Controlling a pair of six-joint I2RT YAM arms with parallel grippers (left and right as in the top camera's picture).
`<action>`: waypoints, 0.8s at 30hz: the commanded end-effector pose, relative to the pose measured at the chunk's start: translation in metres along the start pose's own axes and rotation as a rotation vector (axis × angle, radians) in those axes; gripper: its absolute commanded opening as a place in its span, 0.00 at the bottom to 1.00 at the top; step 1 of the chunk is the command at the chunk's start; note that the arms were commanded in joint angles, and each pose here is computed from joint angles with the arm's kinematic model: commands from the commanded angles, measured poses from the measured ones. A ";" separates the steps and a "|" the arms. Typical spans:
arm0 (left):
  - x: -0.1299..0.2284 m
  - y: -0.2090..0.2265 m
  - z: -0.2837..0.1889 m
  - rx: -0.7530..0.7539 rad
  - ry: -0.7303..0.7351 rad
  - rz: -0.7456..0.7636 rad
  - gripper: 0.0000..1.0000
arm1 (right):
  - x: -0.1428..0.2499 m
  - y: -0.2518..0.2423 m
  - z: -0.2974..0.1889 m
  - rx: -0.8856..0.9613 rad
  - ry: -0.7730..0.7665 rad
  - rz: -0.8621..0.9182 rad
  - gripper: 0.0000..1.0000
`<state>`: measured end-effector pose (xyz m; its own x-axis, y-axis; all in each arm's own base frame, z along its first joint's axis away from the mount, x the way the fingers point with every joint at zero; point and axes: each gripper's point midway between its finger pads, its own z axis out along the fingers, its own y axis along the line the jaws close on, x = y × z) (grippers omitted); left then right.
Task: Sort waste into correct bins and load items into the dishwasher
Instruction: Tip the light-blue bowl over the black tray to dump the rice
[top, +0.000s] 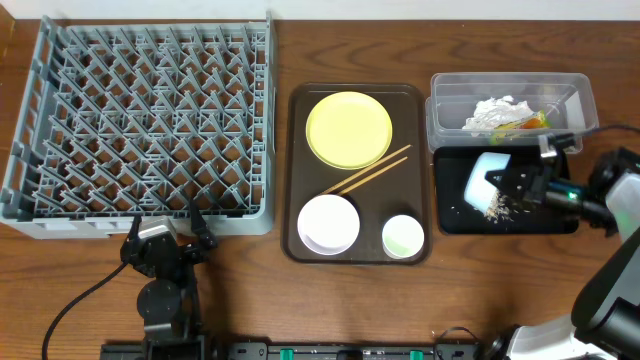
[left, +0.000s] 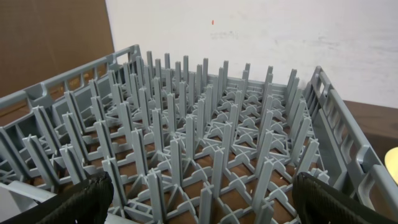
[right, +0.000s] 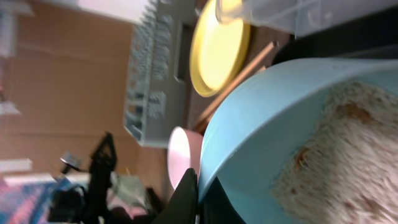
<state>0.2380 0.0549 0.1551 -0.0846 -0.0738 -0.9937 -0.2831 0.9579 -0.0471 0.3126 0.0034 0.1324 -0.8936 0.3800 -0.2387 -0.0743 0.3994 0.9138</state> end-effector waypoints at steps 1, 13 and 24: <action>0.019 0.002 0.001 -0.007 0.057 0.016 0.92 | -0.013 0.021 -0.014 -0.162 -0.121 -0.007 0.01; 0.019 0.002 0.001 -0.007 0.057 0.016 0.92 | -0.027 0.033 -0.035 -0.278 -0.223 0.045 0.01; 0.019 0.002 0.001 -0.007 0.057 0.016 0.92 | -0.032 0.026 -0.050 -0.278 -0.262 0.155 0.01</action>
<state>0.2380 0.0549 0.1551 -0.0846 -0.0738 -0.9937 -0.2831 0.9579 -0.0471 0.3177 -0.0290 0.1720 -0.7881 0.5865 -0.1871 -0.1151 0.1581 0.9807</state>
